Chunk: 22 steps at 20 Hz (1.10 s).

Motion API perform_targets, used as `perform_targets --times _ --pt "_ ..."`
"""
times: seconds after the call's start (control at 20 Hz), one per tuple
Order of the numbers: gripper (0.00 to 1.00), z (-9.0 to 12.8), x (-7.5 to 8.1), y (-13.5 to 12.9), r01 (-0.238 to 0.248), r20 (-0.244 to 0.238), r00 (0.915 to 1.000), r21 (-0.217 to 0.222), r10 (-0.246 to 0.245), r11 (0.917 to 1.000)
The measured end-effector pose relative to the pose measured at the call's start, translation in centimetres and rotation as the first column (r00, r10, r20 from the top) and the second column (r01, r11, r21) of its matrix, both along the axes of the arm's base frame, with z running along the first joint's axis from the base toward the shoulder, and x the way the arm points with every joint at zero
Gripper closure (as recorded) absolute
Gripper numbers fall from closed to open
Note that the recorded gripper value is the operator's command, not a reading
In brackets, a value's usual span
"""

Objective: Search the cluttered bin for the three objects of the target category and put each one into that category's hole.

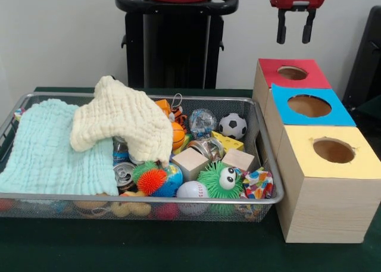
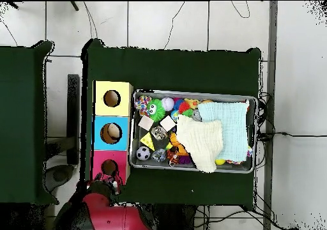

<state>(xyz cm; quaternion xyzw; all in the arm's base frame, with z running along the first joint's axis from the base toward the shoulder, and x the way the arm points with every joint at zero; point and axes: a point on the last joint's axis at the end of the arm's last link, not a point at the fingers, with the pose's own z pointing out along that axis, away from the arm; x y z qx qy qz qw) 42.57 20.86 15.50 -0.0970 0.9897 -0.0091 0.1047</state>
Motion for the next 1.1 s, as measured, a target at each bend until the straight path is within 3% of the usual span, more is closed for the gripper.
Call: perform_targets --times 0.25,0.55,1.1 --pt "0.0 0.3 0.3 -0.3 0.008 0.009 0.9999 0.002 -0.008 1.0" --pt "0.0 1.4 1.6 -2.3 0.053 0.038 0.9979 0.005 -0.053 0.9986" --pt "0.0 1.8 3.4 -9.8 0.134 0.06 0.9894 -0.023 -0.132 0.9908"
